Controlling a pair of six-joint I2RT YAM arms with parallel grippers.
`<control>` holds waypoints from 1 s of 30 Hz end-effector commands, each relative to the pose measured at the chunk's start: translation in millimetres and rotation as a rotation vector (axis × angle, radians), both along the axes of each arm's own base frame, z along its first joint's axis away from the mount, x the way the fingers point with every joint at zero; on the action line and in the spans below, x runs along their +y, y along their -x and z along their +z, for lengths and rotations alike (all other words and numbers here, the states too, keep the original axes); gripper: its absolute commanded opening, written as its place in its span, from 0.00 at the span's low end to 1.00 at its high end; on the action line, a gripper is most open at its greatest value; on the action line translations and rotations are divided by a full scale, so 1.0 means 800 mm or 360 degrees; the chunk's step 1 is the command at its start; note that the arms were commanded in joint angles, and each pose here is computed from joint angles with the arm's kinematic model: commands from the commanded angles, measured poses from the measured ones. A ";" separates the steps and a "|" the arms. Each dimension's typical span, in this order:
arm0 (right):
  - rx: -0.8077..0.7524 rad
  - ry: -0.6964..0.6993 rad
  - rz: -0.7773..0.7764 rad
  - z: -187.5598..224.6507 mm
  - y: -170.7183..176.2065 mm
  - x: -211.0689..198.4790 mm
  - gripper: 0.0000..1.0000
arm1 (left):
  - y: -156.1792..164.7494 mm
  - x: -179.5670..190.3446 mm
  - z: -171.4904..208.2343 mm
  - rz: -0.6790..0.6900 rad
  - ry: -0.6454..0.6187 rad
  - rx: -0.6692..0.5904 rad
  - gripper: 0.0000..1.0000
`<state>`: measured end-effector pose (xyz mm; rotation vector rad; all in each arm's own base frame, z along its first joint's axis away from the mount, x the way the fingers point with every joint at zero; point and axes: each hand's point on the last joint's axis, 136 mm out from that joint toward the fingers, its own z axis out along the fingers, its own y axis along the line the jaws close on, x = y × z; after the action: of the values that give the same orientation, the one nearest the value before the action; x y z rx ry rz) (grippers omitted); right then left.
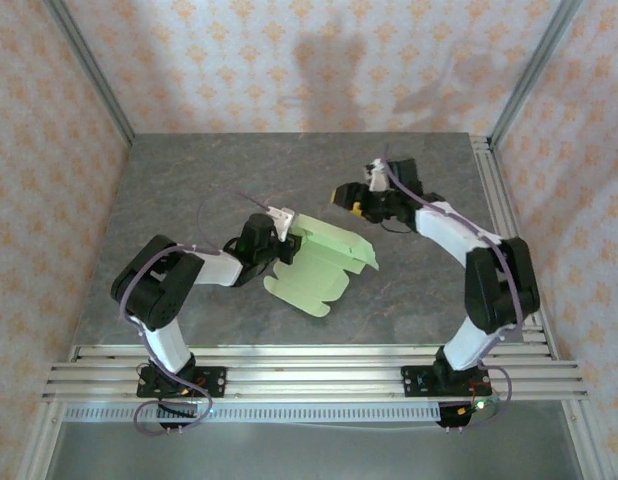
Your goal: Fold the paper box
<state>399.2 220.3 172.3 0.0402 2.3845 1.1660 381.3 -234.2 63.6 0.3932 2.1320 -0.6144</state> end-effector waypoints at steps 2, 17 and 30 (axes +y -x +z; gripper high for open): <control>-0.0071 0.0023 -0.0346 0.013 -0.016 -0.066 0.75 | -0.005 0.000 0.061 0.0079 0.0224 -0.0097 0.00; -0.0285 -0.0147 -0.0539 0.028 0.023 -0.115 0.73 | -0.044 0.012 0.126 0.0513 0.0955 0.0119 0.00; -0.0572 -0.0592 -0.0298 0.118 0.048 -0.067 0.72 | -0.044 0.001 0.169 0.0429 0.1132 0.0072 0.00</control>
<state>367.8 151.7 220.0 0.2858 1.9426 1.2802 410.1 -228.8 164.0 -0.3221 1.9120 -1.0898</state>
